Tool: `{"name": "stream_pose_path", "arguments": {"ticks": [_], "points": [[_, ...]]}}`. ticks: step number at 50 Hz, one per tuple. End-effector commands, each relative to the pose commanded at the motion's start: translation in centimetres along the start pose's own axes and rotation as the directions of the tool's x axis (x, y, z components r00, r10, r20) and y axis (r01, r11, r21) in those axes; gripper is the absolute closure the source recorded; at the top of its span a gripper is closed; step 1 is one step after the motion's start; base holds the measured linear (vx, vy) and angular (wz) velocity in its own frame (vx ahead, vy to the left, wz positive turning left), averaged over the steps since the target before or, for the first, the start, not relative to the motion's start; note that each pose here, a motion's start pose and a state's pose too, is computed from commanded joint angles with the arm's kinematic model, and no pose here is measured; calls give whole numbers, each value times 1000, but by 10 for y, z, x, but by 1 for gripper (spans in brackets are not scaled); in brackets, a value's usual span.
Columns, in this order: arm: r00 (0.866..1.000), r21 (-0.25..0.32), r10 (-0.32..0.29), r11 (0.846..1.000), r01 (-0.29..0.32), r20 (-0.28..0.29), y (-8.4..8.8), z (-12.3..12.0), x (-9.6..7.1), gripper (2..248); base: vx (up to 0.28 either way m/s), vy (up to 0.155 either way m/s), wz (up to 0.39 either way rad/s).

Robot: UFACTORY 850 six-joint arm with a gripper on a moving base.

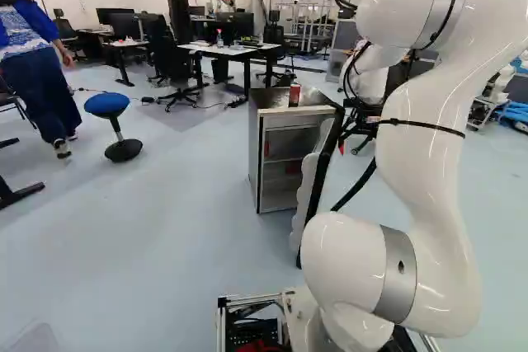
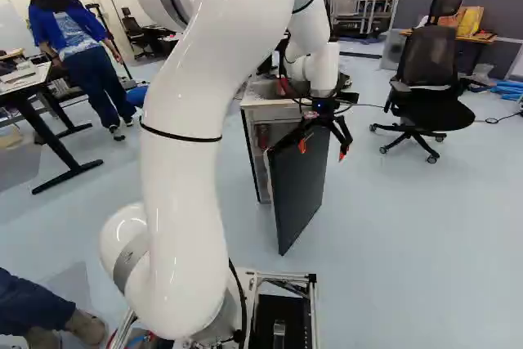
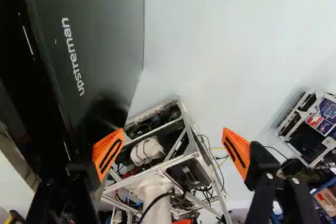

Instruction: Grab a drink from the fridge

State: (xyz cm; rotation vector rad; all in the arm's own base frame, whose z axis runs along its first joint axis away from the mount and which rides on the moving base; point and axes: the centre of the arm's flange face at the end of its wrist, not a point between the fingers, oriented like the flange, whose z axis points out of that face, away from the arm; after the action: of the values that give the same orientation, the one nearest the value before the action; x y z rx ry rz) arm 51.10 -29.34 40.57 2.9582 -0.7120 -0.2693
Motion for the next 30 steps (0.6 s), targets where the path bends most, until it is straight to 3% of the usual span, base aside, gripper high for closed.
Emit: {"name": "stream_pose_path", "arguments": {"ticks": [30], "points": [[990,-29,-86,996,83,-108,-33,-2,-4,3,0,0,0]]}}
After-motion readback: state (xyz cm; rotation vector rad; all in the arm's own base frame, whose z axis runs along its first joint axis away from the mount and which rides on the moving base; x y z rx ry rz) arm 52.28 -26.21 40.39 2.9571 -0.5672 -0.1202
